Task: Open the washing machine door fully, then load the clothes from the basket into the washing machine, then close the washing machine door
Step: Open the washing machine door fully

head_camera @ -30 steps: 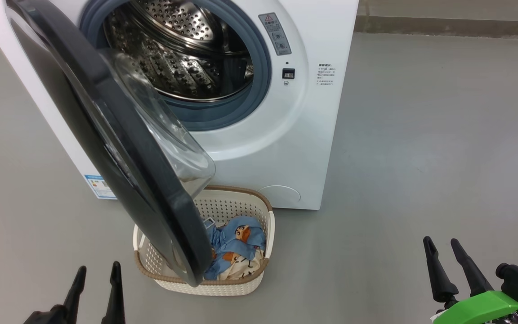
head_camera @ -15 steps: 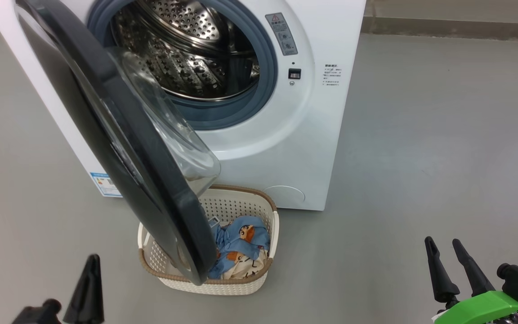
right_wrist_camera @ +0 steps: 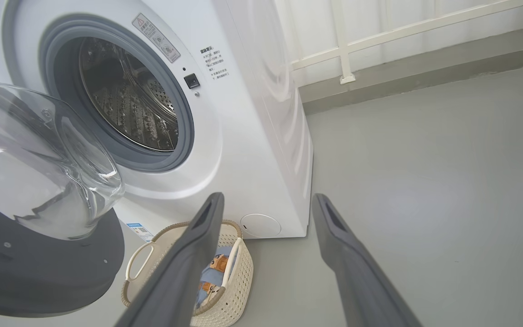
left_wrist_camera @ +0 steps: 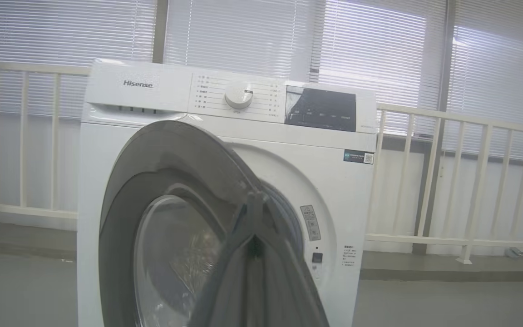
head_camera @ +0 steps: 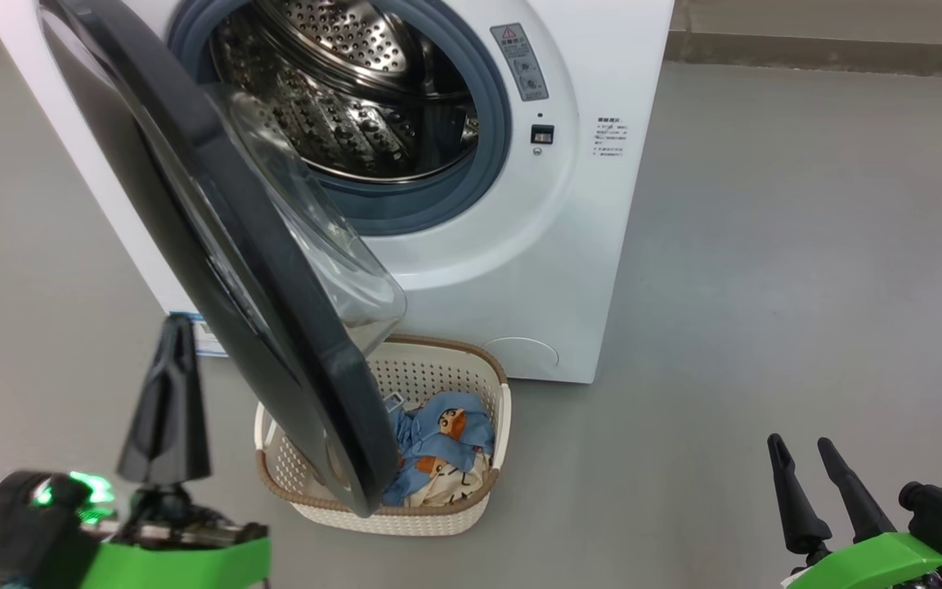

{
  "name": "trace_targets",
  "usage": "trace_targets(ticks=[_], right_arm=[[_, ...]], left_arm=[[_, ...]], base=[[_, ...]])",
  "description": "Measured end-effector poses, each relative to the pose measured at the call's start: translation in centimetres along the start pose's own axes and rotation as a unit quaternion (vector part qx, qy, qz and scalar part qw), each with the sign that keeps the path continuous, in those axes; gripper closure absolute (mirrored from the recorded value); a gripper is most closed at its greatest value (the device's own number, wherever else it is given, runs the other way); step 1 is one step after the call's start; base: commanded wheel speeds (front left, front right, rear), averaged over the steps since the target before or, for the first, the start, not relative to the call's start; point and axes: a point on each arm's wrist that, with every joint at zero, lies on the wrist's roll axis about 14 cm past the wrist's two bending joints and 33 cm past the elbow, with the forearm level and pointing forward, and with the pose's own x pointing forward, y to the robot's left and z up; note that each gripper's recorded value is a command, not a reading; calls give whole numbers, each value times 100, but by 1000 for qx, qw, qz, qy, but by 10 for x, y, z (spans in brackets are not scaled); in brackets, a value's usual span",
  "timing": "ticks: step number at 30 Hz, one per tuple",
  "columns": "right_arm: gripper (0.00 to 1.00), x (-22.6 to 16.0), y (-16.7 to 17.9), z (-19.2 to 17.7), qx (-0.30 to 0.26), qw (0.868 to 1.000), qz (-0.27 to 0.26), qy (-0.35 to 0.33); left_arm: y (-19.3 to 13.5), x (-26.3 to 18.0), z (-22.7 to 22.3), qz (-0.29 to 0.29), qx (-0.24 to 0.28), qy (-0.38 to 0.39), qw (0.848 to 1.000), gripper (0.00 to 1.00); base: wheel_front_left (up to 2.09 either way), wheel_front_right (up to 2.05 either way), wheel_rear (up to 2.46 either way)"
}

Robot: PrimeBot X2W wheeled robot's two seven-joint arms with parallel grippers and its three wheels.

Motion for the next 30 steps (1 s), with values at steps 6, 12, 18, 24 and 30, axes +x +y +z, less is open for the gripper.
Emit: trace_targets(ticks=[6, 12, 18, 24, 30], right_arm=[[0, -2, -2, -1, 0, 1000, -3, 2], [0, -6, -3, -5, -2, 1000, -5, 6], [0, -8, -6, -11, 0, 1000, -10, 15], [0, -9, -7, -14, 1, 1000, -12, 18], [0, -8, -7, -14, 1, 1000, -11, 18]], left_arm=[[-66, 10, 14, -89, -35, -4, 995, 100], [-115, 1, -17, -152, -77, 53, 984, 100], [-131, -9, -67, -164, -102, 126, 973, 100], [-123, -13, -98, -143, -108, 165, 970, 100], [-111, -19, -122, -121, -107, 198, 967, 100]], base=[[0, 0, 0], [0, 0, 0], [0, 0, 0], [0, 0, 0], [0, 0, 0]])
